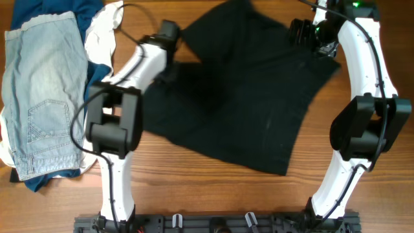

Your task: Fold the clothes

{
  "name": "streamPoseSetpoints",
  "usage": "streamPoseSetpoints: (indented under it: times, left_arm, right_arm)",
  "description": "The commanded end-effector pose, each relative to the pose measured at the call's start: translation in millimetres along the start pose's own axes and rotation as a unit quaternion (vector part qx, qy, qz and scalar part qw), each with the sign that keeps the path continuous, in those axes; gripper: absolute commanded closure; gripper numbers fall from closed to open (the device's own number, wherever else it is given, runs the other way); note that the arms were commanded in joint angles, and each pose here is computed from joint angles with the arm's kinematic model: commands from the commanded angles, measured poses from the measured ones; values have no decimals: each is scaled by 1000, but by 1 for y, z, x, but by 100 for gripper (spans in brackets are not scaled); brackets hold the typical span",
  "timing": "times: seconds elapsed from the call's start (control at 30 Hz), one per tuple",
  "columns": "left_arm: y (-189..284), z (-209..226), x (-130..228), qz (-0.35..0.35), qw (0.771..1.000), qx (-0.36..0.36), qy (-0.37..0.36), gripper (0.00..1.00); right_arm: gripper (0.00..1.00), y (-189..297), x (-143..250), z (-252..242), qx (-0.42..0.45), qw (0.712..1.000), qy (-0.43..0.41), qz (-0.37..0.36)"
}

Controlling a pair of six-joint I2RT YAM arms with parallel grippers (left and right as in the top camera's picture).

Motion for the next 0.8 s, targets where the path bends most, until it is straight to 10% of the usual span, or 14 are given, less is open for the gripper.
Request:
streamPoseSetpoints:
  times: [0.0,0.2,0.37,0.57,0.77]
  left_arm:
    - [-25,51,38,156,980,-27,117,89]
    - [-14,64,64,250,957,-45,140,74]
    - [-11,52,64,252,958,-24,131,42]
    - [35,53,25,163,978,14,130,2]
    - [102,67,-23,8,991,16,131,0]
  right_arm:
    - [1,-21,16,13,-2,999,-15,37]
    - [1,-60,47,28,-7,996,-28,87]
    - [1,-83,58,31,-14,996,-24,82]
    - [1,-99,61,42,-19,998,-9,65]
    - [1,-105,75,50,-60,994,-29,89]
Point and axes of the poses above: each gripper's point midway between its finger pads, its own y axis back along the fingers, its own z axis along the line the jaws close on, x = y × z, the point moved 8 cm from there along y, back along the fingers, and after that the axes turned 15 degrees about y, right-handed, at the moved point
